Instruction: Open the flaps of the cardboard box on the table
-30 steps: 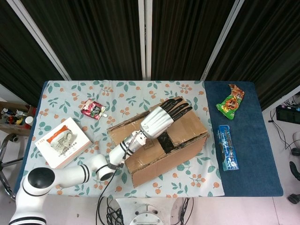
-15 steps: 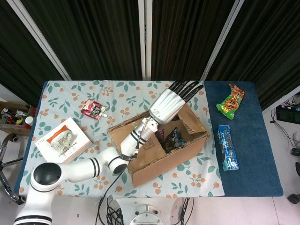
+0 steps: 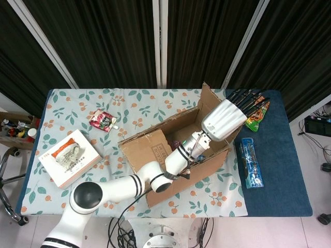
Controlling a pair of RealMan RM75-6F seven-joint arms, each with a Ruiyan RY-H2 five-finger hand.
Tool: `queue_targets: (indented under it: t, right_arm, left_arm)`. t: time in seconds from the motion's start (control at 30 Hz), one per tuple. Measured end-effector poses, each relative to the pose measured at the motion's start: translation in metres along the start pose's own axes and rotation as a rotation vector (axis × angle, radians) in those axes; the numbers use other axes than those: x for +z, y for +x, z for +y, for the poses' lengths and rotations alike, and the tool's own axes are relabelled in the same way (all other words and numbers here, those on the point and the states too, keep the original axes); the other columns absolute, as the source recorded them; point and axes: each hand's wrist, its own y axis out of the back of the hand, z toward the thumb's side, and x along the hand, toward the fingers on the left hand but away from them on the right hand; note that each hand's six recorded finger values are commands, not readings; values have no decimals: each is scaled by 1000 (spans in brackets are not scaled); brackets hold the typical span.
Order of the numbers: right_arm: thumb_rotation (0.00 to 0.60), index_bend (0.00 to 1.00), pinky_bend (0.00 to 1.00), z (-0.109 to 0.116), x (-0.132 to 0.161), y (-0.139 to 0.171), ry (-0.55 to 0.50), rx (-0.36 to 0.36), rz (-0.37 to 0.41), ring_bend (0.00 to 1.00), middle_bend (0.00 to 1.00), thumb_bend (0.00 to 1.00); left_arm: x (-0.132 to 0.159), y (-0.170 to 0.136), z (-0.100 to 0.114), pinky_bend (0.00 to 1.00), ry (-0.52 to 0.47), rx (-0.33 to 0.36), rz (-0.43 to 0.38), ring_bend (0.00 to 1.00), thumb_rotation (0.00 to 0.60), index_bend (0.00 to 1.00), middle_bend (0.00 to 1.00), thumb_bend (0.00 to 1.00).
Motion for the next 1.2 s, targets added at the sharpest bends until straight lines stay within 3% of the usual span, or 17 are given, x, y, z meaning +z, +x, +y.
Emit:
queue_targets:
  t: [0.3,0.5,0.87,1.07,1.2]
  right_arm:
    - [600,0,0,9,-8,6,-18,-18,-16,0,0,176]
    - [600,0,0,10,-13,5,-17,-11,-25,0,0,176]
    - [600,0,0,1,-6,1,10,7,-4,0,0,176]
    - [600,0,0,-9,0,0,16,29,0,0,0,176]
    - [600,0,0,-14,3,-1,17,38,0,0,0,176]
  left_arm:
    - [19,20,-28,158,34,-43,25,15,600,0,0,22]
    - [12,21,-37,158,65,-58,23,15,600,0,0,22]
    - [-54,3,-24,159,75,-31,83,17,600,0,17,61]
    - [-73,-18,-11,160,3,-51,51,22,600,24,64,96]
    - [-83,-40,5,160,-94,-96,12,23,593,101,110,93]
